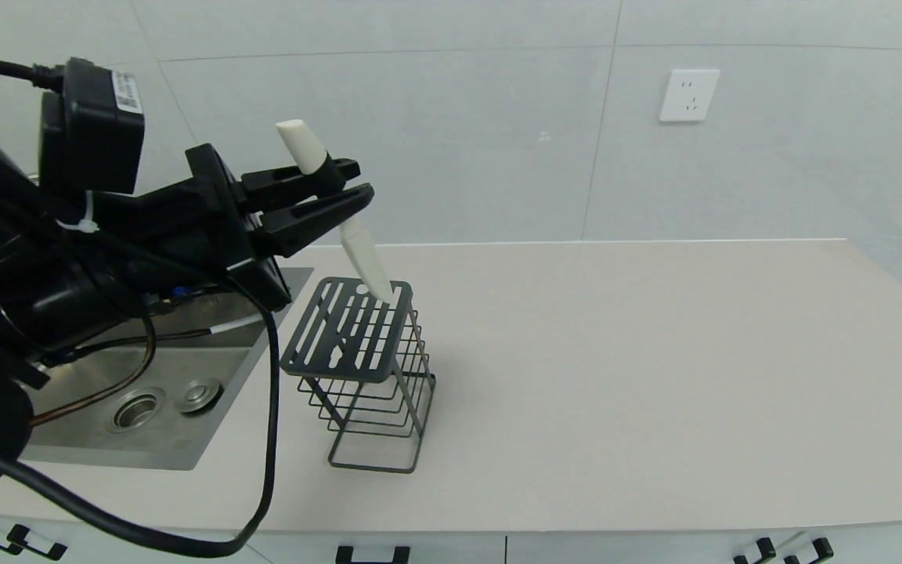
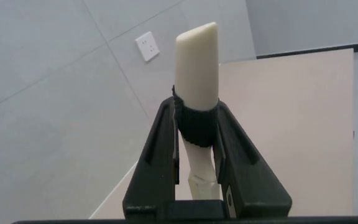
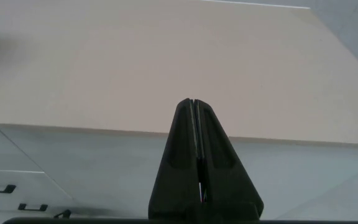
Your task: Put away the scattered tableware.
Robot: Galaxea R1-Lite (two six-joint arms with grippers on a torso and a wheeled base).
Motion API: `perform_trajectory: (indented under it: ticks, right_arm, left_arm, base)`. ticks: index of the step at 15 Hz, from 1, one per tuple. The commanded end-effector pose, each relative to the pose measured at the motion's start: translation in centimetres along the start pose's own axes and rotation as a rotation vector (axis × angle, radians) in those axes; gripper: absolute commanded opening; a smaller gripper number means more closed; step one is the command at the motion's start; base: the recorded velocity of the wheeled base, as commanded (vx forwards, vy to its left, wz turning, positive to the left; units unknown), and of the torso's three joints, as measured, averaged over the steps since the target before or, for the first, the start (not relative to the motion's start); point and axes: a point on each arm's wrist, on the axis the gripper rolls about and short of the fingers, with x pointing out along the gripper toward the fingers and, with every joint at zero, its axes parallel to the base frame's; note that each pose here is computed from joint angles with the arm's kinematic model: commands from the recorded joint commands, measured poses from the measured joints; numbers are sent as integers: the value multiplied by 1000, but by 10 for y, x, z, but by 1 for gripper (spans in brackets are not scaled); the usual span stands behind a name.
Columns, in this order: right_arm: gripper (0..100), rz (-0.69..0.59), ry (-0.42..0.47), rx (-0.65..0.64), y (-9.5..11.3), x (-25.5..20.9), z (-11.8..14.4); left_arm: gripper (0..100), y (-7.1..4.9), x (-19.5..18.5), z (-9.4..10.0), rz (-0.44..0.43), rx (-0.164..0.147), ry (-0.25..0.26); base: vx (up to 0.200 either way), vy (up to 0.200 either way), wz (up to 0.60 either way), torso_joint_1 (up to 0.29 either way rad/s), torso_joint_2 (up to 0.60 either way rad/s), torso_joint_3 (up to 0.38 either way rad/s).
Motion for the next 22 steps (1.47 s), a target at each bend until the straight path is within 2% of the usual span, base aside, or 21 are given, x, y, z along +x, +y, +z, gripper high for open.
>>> perform_trajectory:
  ticks: [1, 2, 7, 10, 22]
  right_arm:
    - [0, -2, 5, 26, 0, 0, 0]
    - [0, -4, 8, 83, 0, 0, -1]
    - [0, -4, 8, 77, 0, 0, -1]
    - [0, -4, 8, 77, 0, 0, -1]
    - [0, -4, 8, 77, 0, 0, -1]
  left_arm:
    - [0, 1, 5, -13, -6, -20, 21]
    - [0, 3, 8, -17, -5, -17, 18]
    - [0, 11, 18, -34, 2, -14, 21]
    - [0, 18, 12, -35, 27, -5, 32]
    - [0, 18, 11, -37, 33, -8, 41]
  base:
    - [0, 0, 0, 0, 0, 0]
    - [0, 0, 0, 0, 0, 0]
    - [0, 0, 0, 0, 0, 0]
    - [0, 0, 0, 0, 0, 0]
    - [0, 0, 0, 0, 0, 0]
